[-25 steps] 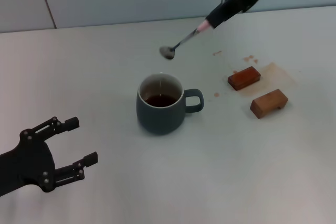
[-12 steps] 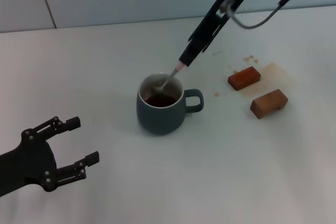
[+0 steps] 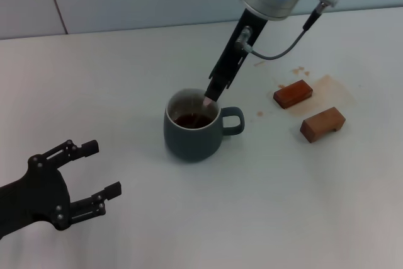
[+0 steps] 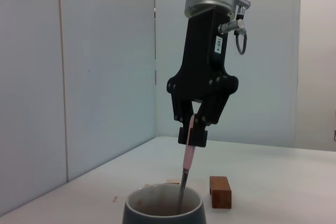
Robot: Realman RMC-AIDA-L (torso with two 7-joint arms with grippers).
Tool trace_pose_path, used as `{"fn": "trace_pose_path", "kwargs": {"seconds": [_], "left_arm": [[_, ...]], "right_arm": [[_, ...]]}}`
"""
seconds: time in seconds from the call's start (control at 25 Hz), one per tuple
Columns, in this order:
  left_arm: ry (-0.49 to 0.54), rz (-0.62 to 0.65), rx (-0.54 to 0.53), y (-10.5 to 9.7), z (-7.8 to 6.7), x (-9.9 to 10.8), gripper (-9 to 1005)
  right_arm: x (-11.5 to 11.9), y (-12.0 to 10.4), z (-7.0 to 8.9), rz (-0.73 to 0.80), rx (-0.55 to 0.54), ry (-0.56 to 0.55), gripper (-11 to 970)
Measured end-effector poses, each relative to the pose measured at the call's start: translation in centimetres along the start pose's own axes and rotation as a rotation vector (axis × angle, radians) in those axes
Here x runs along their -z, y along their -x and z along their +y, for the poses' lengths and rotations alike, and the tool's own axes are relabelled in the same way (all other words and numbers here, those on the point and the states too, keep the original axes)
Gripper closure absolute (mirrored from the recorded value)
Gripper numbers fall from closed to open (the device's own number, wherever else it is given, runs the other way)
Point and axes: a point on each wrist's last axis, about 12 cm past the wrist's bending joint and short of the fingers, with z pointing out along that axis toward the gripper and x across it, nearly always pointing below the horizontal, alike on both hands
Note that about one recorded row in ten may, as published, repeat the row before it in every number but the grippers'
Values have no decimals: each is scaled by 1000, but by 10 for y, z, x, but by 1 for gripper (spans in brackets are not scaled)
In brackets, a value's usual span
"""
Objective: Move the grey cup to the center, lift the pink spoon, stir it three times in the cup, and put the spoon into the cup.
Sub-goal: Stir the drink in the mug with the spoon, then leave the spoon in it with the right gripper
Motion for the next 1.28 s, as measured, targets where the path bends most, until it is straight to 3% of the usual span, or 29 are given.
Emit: {"fn": "trace_pose_path", "kwargs": {"seconds": [0.36,0.68,0.96,1.28], "left_arm": [[-1,-3,6,-1,-2,-1,164],[1,-4,8,-2,-3,-1,164],[-1,-4,9,-2,-2,-2,164],[0,-4,8,-1,-2,-2,164]], "right_arm": [[-2,8,-4,21,0,-83,847],[-1,12,8,35,51,-25,846],[2,13,-4,19,6,-110,846],[4,18,8,37,59,-55,846]]}}
